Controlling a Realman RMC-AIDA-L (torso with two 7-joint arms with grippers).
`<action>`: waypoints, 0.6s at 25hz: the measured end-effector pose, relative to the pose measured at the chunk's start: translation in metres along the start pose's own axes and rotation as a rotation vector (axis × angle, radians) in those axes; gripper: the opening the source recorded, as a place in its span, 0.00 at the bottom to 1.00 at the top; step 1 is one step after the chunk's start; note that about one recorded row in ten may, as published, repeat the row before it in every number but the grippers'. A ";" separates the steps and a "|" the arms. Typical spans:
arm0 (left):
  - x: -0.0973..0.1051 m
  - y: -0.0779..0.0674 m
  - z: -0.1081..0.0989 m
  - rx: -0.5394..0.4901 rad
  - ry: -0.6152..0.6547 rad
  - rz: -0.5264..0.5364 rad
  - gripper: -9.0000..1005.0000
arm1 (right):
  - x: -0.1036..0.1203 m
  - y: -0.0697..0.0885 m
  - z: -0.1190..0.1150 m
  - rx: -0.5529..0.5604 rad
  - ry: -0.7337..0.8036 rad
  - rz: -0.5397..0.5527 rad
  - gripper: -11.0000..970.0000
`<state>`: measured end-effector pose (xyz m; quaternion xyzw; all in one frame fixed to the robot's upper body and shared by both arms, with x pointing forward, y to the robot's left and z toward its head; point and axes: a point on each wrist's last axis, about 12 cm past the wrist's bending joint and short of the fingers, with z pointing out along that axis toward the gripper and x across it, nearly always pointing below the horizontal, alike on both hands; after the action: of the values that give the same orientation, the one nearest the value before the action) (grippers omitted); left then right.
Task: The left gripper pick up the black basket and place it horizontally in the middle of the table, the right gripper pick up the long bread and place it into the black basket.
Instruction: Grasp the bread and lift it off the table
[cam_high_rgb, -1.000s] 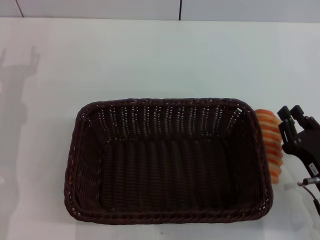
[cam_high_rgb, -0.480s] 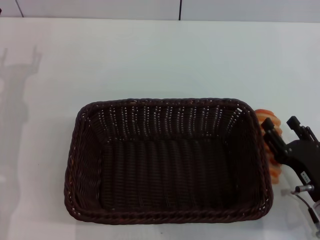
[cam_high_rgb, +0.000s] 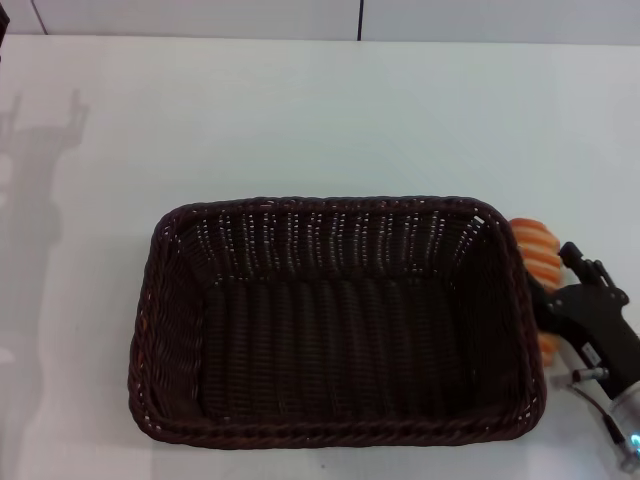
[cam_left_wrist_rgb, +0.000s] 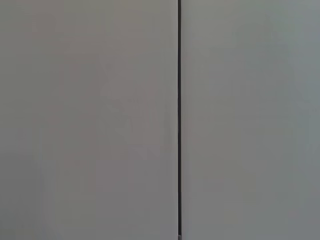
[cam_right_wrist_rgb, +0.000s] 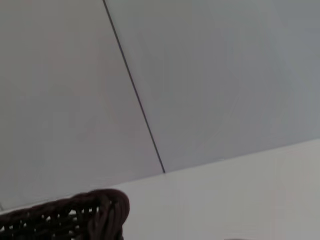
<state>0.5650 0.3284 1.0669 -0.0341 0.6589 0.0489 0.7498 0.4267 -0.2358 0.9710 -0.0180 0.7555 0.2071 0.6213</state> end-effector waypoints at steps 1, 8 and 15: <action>0.000 0.000 0.000 0.000 0.000 0.000 0.79 | 0.000 0.002 0.003 -0.019 0.013 -0.004 0.86; -0.001 0.000 0.001 0.000 -0.003 0.001 0.79 | 0.002 0.007 0.000 -0.028 0.015 0.010 0.86; -0.001 -0.001 0.001 0.018 -0.006 0.018 0.79 | -0.003 -0.001 -0.014 0.044 -0.068 0.039 0.67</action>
<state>0.5659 0.3275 1.0684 -0.0210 0.6574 0.0498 0.7516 0.4146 -0.2423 0.9750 0.0174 0.7386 0.2030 0.6426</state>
